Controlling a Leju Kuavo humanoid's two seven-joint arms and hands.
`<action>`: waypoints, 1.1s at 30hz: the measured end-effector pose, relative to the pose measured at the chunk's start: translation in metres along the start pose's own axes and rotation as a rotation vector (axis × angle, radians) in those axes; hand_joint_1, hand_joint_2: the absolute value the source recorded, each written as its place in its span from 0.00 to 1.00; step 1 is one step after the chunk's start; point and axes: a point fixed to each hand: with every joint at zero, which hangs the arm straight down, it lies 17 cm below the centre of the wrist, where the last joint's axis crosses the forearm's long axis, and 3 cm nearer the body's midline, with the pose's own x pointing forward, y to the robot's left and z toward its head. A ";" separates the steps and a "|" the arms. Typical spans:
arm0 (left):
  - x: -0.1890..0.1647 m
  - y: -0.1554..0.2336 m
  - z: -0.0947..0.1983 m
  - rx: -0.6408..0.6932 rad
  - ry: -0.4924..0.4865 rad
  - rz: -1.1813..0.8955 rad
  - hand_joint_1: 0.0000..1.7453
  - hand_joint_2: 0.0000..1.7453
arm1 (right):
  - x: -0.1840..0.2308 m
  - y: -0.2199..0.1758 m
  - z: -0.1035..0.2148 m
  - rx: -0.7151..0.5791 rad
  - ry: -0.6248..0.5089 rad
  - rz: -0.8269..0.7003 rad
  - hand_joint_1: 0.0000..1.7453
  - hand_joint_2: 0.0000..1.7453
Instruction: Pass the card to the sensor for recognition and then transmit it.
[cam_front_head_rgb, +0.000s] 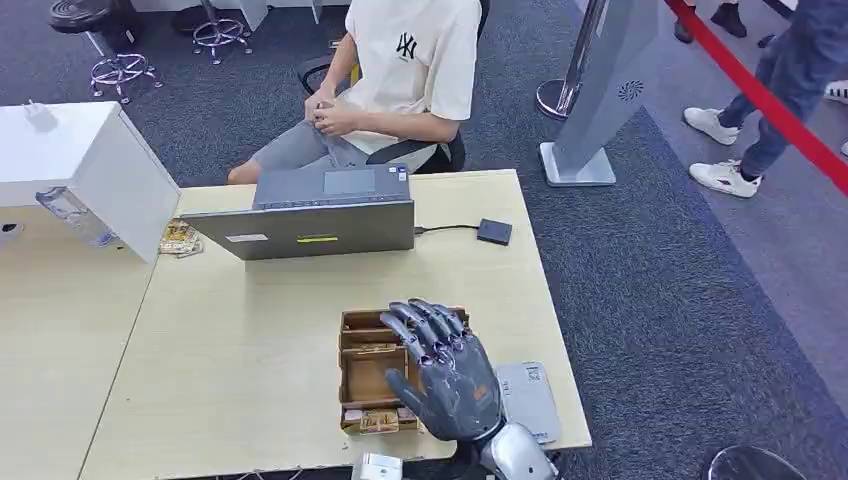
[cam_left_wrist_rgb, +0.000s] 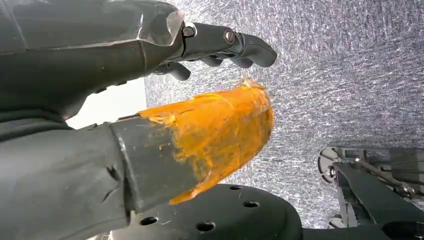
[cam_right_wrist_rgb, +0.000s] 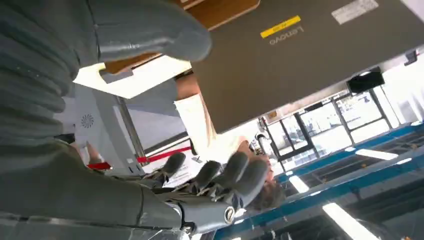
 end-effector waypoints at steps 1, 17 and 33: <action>0.000 0.000 0.000 0.000 0.000 0.000 0.00 0.00 | 0.000 0.002 0.001 0.006 -0.001 0.000 0.56 1.00; -0.001 0.002 -0.001 -0.001 0.006 0.013 0.00 0.00 | -0.012 0.026 0.011 0.072 0.031 0.009 0.46 1.00; -0.002 0.003 -0.001 -0.006 0.009 0.022 0.00 0.00 | -0.050 0.037 0.020 0.110 0.108 0.051 0.46 1.00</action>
